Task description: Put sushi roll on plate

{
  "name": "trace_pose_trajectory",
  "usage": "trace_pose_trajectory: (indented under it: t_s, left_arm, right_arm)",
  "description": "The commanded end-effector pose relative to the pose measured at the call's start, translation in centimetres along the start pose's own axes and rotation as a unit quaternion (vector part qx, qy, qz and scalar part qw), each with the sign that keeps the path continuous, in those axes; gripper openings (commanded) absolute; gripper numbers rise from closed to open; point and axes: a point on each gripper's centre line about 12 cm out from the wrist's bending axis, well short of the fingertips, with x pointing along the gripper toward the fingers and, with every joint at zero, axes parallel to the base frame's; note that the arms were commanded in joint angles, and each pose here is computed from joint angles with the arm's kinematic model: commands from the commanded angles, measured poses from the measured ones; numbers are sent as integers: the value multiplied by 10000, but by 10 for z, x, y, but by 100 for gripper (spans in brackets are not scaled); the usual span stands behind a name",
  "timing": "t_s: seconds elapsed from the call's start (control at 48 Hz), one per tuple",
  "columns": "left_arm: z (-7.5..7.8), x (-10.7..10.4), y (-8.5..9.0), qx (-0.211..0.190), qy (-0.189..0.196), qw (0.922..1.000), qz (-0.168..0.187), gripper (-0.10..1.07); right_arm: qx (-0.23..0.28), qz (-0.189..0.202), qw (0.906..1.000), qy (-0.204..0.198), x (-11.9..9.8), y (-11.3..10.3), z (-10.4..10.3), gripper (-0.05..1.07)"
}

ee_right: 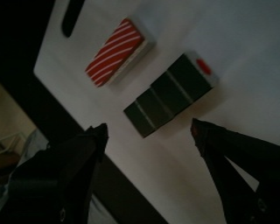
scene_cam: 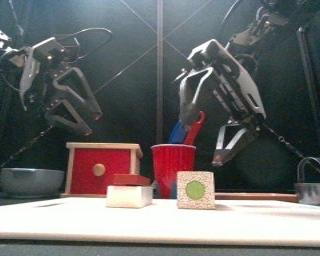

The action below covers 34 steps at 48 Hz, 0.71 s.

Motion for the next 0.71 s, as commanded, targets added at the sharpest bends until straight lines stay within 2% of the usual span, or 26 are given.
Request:
trace_pose_trajectory:
  t_s: [0.0, 0.167, 0.312, 0.688]
  left_arm:
    - [5, -1, -2, -38, -70, 10000, -25, 91]
    - [3, -1, 1, -12, -48, 10000, 2, 91]
    - [0, -1, 3, 13, -18, 10000, 26, 91]
    - [-4, -2, 5, 31, 88, 10000, -15, 91]
  right_arm:
    - [-95, -151, 9996, -203, -3, 9, 11, 104]
    - [17, -615, 9977, -284, 9, 10, 8, 104]
    - [175, -632, 9970, -418, 16, 20, 7, 104]
    - [434, -1216, 9915, -186, 54, 22, -3, 103]
